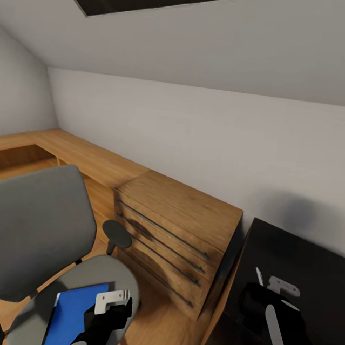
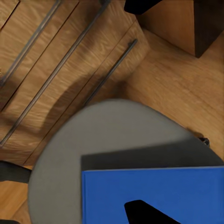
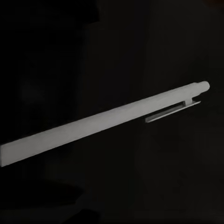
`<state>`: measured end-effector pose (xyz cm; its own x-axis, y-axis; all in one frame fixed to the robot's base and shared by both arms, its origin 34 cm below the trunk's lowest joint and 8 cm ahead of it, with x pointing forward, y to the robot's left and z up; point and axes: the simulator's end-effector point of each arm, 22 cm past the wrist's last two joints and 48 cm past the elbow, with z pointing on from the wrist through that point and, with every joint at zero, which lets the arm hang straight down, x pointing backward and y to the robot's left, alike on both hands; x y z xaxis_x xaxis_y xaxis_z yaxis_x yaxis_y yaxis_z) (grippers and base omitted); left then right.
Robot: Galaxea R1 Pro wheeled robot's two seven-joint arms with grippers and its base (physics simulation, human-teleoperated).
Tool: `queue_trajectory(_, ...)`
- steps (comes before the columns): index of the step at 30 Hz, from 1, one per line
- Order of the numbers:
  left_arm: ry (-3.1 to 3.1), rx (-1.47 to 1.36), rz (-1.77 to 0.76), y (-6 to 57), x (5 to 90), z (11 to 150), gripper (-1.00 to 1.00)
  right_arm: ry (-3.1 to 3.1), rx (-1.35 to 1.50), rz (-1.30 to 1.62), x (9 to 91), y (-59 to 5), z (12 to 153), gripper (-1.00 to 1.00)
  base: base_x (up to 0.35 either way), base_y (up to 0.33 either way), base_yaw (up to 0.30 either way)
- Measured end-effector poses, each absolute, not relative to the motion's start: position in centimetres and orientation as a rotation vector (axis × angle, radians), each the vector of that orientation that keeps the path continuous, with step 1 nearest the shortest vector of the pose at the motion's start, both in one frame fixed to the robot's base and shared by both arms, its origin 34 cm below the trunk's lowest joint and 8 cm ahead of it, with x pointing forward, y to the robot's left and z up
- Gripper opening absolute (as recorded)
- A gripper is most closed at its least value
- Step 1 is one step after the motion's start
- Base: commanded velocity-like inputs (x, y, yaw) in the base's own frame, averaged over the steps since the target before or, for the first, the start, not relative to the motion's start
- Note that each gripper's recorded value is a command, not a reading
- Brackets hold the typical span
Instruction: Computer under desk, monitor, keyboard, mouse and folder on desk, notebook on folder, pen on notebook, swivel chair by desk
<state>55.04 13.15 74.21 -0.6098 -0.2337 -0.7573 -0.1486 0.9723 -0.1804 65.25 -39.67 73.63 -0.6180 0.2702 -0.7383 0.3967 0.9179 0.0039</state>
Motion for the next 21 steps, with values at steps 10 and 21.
queue_trajectory(10, 2.237, -0.266, -0.124, 13.2, 55.1, 75.9, 1.0, 2.266, 0.473, -0.203, 65.4, -39.8, 75.5, 1.0, 0.0, 0.0, 0.0)
queue_trajectory(21, 2.235, -0.266, -0.122, 13.3, 55.1, 76.4, 1.0, 2.146, 0.482, -0.135, 67.4, -36.5, 81.0, 1.0, 0.0, 0.0, 0.085)
